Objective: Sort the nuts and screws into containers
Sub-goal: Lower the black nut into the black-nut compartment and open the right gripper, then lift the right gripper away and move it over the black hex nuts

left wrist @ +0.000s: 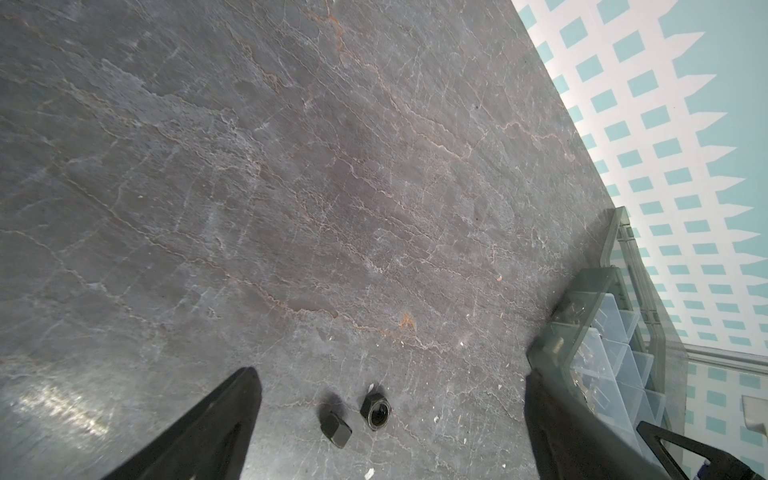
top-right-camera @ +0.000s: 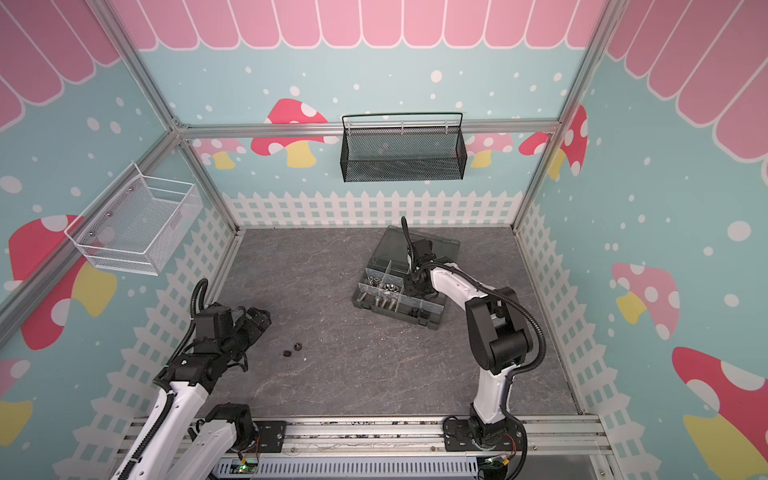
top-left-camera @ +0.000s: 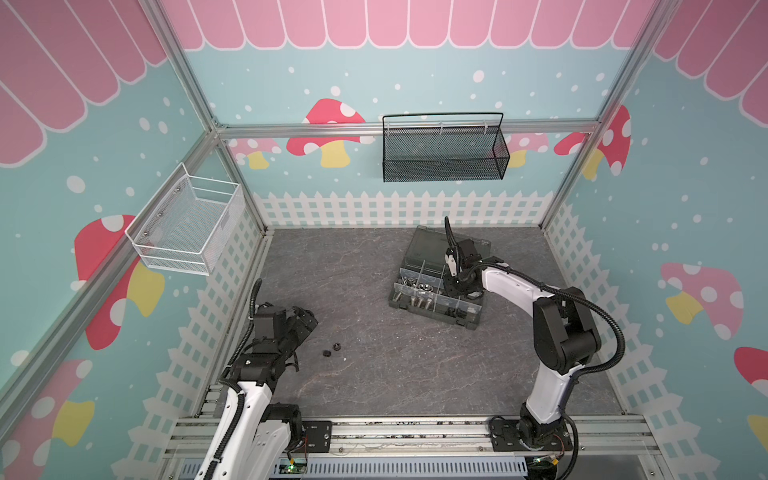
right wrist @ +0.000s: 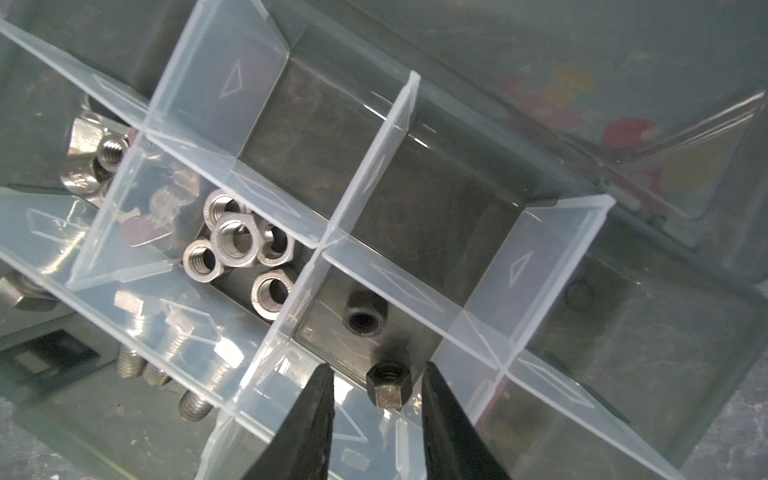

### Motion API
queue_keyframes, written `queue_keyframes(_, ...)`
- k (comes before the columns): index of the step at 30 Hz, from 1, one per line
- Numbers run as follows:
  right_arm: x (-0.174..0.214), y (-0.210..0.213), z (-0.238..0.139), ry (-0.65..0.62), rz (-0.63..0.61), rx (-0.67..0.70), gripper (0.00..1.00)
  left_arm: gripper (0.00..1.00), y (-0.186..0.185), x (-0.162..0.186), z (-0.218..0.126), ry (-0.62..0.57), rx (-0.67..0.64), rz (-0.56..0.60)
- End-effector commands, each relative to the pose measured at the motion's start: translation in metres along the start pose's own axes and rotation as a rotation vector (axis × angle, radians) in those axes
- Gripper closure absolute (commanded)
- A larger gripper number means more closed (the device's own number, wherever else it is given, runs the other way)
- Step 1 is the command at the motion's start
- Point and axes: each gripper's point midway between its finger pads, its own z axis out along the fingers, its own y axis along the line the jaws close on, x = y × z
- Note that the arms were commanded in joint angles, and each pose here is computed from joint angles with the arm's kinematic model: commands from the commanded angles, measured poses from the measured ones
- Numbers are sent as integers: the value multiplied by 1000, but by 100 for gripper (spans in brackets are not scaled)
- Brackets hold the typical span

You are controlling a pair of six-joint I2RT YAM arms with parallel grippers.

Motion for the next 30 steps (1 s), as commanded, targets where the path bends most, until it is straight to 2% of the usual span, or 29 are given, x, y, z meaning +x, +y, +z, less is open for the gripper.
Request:
queue_keyframes(1,-6,-3,-14,-30,-9,10,60,0,-1,-5,-4,-16,-4,3)
queue_keyframes(10,-14,-1,-52,-97,-10,4,56,0,-2,-5,-5,-14,1,5)
queue_keyframes(16,-13,15,-82,-160,-36,-29,52,0,-5,-7,-5,-10,5,-1)
queue_keyframes(25,-2,57,-103,-192,-115,-68,47,0,-6,-6,-5,-7,10,-9)
queue_keyframes(30,8,96,-109,-197,-176,-106,44,0,-5,-7,-6,-14,8,-5)
